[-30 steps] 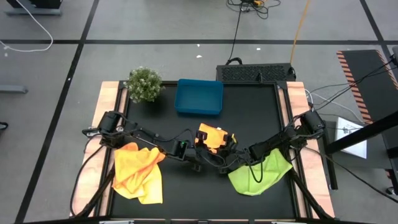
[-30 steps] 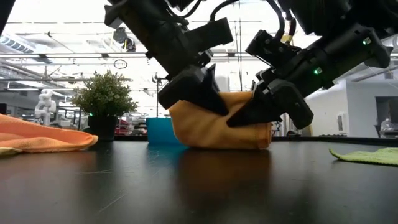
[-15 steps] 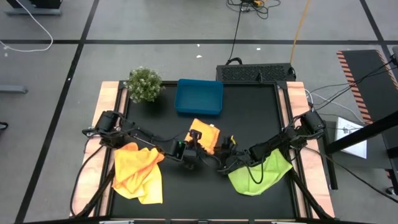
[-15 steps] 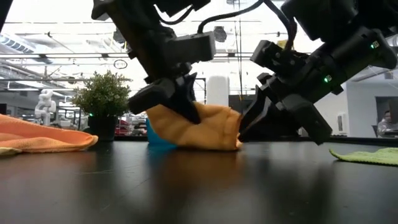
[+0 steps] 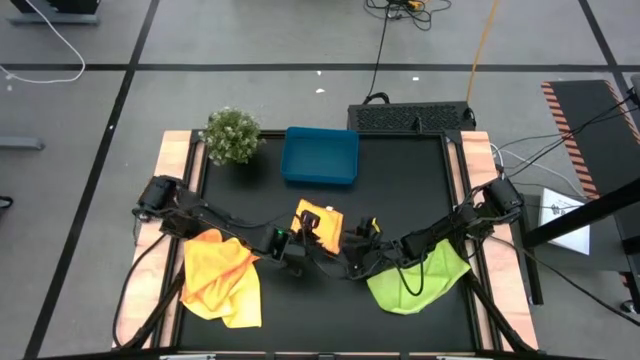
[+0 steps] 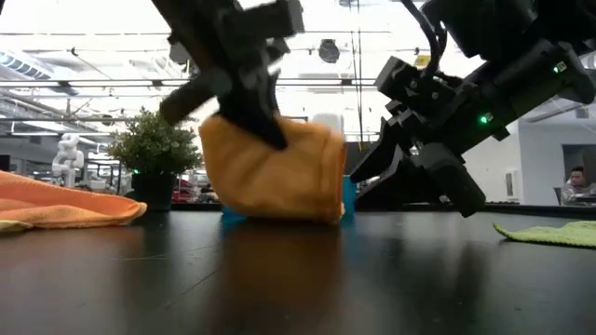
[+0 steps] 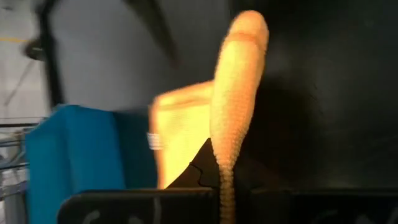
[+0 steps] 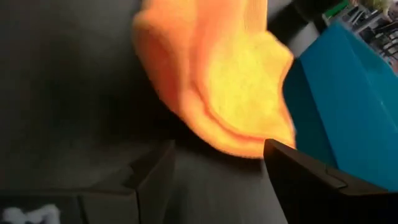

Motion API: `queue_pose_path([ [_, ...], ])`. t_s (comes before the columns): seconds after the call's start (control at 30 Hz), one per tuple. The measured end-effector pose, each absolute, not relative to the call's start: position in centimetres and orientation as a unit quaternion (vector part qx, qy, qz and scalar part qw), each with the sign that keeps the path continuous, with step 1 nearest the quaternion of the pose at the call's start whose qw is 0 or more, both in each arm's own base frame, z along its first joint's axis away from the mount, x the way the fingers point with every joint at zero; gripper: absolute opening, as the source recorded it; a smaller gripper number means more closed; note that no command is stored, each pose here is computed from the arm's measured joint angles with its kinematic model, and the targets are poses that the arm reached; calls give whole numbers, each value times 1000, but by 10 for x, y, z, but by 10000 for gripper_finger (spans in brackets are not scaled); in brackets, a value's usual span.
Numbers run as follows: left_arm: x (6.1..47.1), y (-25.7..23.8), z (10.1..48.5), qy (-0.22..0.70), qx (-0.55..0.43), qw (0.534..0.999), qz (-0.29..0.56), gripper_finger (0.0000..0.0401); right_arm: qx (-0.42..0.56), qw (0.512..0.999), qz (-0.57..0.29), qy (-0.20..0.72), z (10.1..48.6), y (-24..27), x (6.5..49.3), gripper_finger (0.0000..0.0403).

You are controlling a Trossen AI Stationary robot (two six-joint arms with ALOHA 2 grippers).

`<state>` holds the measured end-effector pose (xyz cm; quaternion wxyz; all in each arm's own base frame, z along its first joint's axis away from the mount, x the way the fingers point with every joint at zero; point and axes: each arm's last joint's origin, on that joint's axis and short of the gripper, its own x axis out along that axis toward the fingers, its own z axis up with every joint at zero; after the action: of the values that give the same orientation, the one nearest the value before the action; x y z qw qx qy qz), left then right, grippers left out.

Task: Fold microfiber towels
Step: Put the right orange microfiber towel into the blue bin

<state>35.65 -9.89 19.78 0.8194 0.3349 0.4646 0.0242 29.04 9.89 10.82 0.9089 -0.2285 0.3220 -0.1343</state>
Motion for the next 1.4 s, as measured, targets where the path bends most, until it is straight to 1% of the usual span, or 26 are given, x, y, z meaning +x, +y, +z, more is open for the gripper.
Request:
queue_pose_path([
  [0.13,345,-91,231,437,339,832,51,1,-247,917,-124,287,115,106,294,240],
  [0.3,330,-70,273,395,333,850,102,1,-260,912,-189,255,128,100,296,240],
  [0.43,319,-47,297,378,325,857,129,1,-235,919,-215,233,150,91,294,240],
  [0.53,313,-28,309,376,324,856,147,0,-219,925,-228,211,171,83,292,240],
  [0.7,305,-10,320,372,331,857,132,0,-200,930,-244,187,205,57,285,240],
  [0.83,303,-6,325,363,349,859,96,0,-164,950,-200,173,222,23,284,240],
  [0.97,299,-5,332,349,363,860,85,0,-160,957,-168,172,226,-9,285,244],
  [1.03,295,-4,334,353,365,858,80,0,-148,965,-138,164,225,-18,288,252],
  [1.13,293,-4,336,348,365,860,83,0,-133,974,-105,153,221,-24,292,277],
  [1.4,291,-3,337,350,364,859,83,0,-98,982,-98,130,205,-25,307,364],
])
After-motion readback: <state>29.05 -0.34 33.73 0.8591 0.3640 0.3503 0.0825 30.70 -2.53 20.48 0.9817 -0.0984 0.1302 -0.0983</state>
